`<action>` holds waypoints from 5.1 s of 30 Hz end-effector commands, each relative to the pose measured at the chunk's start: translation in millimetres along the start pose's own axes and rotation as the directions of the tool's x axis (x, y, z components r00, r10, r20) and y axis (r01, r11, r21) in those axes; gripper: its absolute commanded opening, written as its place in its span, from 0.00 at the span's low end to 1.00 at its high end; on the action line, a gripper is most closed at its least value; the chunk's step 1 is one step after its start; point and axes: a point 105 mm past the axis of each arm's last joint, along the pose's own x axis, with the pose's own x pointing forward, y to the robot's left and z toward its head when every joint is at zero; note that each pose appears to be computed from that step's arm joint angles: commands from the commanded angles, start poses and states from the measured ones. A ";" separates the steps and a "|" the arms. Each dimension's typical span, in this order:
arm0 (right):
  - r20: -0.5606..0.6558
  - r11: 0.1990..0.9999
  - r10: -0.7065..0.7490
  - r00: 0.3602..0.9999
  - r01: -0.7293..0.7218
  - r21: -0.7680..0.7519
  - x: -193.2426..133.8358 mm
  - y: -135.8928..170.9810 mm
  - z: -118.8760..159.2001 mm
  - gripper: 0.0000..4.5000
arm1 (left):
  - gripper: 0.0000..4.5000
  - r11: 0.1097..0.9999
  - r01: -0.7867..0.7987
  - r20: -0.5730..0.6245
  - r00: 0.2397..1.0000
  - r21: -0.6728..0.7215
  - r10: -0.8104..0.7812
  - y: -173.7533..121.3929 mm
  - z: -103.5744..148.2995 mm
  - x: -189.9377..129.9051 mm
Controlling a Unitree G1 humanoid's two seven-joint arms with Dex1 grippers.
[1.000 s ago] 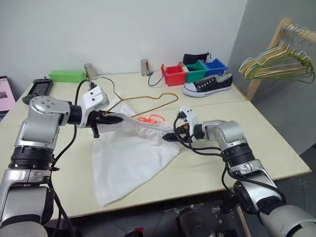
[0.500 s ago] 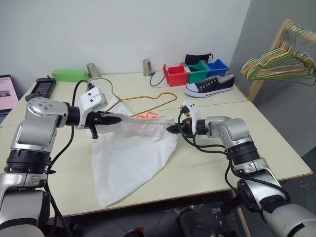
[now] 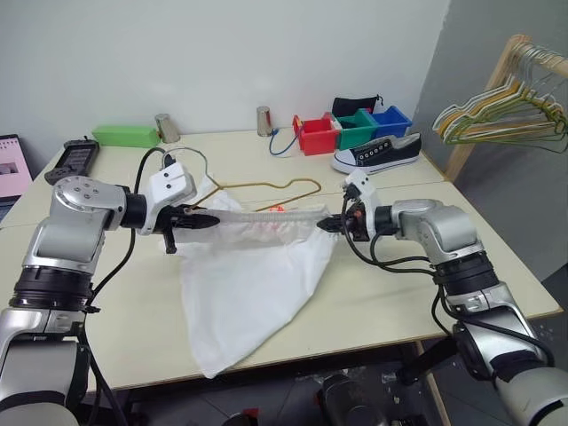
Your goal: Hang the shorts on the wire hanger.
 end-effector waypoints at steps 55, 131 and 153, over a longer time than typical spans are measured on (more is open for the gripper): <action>0.050 0.707 -0.179 0.983 0.164 -0.688 -35.7 24.5 84.1 0.55 | 0.01 0.912 -0.061 0.006 0.998 0.405 0.064 12.8 50.7 65.5; -0.043 0.886 -0.334 0.942 0.298 -0.354 -53.3 -45.8 4.2 0.00 | 1.00 0.965 -0.262 0.330 0.913 0.029 0.239 22.5 74.6 -18.6; -0.186 0.285 -0.924 0.334 0.926 0.248 -202.5 -33.8 -97.5 0.00 | 1.00 0.989 0.115 0.695 0.719 -0.093 -0.018 -121.3 180.5 121.5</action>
